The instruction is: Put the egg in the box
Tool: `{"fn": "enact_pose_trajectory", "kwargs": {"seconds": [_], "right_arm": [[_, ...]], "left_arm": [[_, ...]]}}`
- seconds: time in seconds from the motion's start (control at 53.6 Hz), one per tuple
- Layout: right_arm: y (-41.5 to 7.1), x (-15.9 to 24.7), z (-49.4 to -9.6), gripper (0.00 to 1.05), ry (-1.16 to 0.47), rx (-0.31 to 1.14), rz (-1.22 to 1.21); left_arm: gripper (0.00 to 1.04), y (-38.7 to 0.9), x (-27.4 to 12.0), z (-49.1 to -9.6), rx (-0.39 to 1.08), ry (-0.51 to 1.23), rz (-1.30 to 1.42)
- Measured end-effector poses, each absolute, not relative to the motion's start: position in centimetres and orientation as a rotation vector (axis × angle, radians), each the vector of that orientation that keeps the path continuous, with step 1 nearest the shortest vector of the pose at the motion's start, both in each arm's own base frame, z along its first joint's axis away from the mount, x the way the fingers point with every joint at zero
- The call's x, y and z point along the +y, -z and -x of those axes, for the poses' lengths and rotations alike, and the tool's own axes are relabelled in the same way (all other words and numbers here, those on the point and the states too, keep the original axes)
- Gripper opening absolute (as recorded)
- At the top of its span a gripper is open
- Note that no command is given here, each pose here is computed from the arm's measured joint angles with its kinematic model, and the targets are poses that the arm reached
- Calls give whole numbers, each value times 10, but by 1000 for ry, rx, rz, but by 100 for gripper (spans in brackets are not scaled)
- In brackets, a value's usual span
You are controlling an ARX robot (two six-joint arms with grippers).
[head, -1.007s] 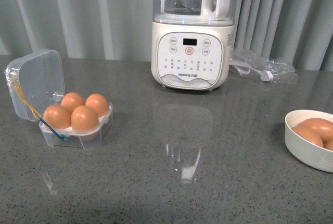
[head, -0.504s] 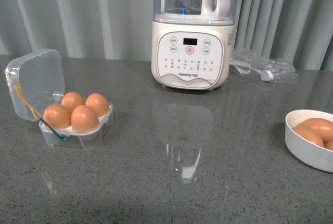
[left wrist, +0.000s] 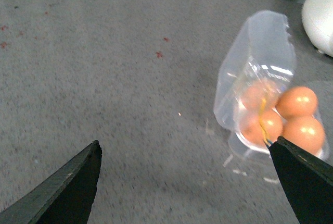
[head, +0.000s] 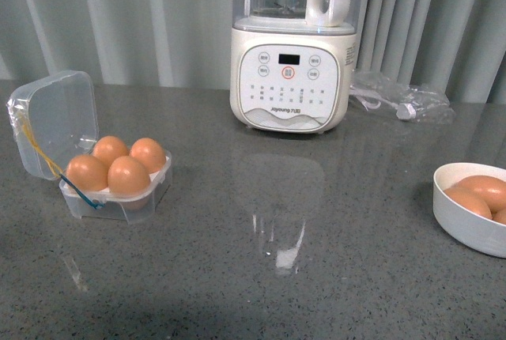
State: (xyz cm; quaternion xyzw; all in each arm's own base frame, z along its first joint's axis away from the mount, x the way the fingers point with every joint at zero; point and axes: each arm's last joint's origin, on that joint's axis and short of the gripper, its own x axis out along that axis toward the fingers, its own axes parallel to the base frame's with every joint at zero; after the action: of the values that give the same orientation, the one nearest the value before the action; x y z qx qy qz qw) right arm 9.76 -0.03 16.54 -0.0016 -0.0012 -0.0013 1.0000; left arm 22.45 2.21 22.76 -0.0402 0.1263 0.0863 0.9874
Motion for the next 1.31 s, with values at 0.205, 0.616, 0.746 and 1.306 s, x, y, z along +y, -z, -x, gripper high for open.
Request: {"fn": "enact_pose_trajectory", "kwargs": {"seconds": [0.205, 0.616, 0.746, 1.306], "right_arm": [[-165, 0, -98, 97, 2, -2, 3], [-165, 0, -98, 97, 2, -2, 3], [-165, 0, -98, 97, 2, -2, 3], [-165, 0, -98, 97, 2, -2, 3]], "left_arm": [[98, -237, 42, -274, 265, -234, 12], [98, -235, 32, -331, 341, -123, 2], [98, -229, 30, -335, 362, -107, 23], [98, -240, -56, -300, 402, 263, 60]]}}
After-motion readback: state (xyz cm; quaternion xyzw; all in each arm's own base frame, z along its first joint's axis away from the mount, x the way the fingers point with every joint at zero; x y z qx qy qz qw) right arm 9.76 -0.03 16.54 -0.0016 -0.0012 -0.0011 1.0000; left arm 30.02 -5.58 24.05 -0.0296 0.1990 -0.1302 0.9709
